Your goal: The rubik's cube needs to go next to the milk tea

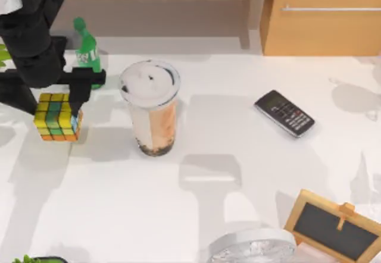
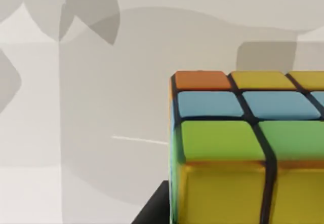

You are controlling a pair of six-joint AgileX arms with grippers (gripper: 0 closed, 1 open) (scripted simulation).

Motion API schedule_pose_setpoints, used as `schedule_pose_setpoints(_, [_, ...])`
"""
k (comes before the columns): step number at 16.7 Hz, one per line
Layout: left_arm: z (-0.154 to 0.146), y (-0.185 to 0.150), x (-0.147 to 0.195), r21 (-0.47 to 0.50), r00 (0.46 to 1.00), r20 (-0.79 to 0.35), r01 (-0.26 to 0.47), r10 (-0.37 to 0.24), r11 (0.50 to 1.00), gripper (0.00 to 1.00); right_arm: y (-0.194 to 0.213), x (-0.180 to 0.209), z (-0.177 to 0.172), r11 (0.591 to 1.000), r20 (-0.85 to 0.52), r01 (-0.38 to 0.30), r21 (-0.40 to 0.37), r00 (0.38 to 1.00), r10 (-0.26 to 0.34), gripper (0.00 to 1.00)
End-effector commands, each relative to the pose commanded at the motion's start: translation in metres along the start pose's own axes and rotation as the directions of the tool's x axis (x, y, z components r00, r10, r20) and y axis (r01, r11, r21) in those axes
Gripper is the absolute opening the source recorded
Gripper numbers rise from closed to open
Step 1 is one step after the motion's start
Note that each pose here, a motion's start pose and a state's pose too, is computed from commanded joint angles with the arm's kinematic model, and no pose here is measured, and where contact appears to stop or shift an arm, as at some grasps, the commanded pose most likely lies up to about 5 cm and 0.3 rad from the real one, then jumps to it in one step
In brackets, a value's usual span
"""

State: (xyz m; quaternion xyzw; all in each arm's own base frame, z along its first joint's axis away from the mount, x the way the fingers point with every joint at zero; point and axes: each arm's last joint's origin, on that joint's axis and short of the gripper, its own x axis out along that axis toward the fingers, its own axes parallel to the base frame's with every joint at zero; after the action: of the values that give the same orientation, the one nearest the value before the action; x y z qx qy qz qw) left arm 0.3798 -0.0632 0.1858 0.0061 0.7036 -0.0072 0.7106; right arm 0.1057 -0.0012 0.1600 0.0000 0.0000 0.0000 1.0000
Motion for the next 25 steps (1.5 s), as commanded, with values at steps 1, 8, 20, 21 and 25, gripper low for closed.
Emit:
schedule_pose_setpoints(1, [0.000,0.001,-0.001,-0.004,1.000,0.003,-0.001,0.001,1.000,0.00,0.000,0.000,0.000,1.000,0.000,0.000,0.000,1.000,0.000,1.00])
schedule_pose_setpoints(8, [0.001,0.011,-0.011,-0.027,0.999,0.048,0.000,0.001,1.000,0.00,0.000,0.000,0.000,1.000,0.000,0.000,0.000,1.000,0.000,1.00])
schedule_pose_setpoints(20, [0.001,0.001,0.010,-0.007,1.000,0.025,0.006,-0.006,1.000,0.00,0.000,0.000,0.000,1.000,0.000,0.000,0.000,1.000,0.000,1.00])
schedule_pose_setpoints(21, [0.000,0.000,0.016,-0.003,1.000,0.007,0.005,-0.005,1.000,0.00,0.000,0.000,0.000,1.000,0.000,0.000,0.000,1.000,0.000,1.00])
schedule_pose_setpoints(25, [-0.001,-0.001,0.021,0.000,1.000,-0.009,0.003,-0.003,1.000,0.00,0.000,0.000,0.000,1.000,0.000,0.000,0.000,1.000,0.000,1.00])
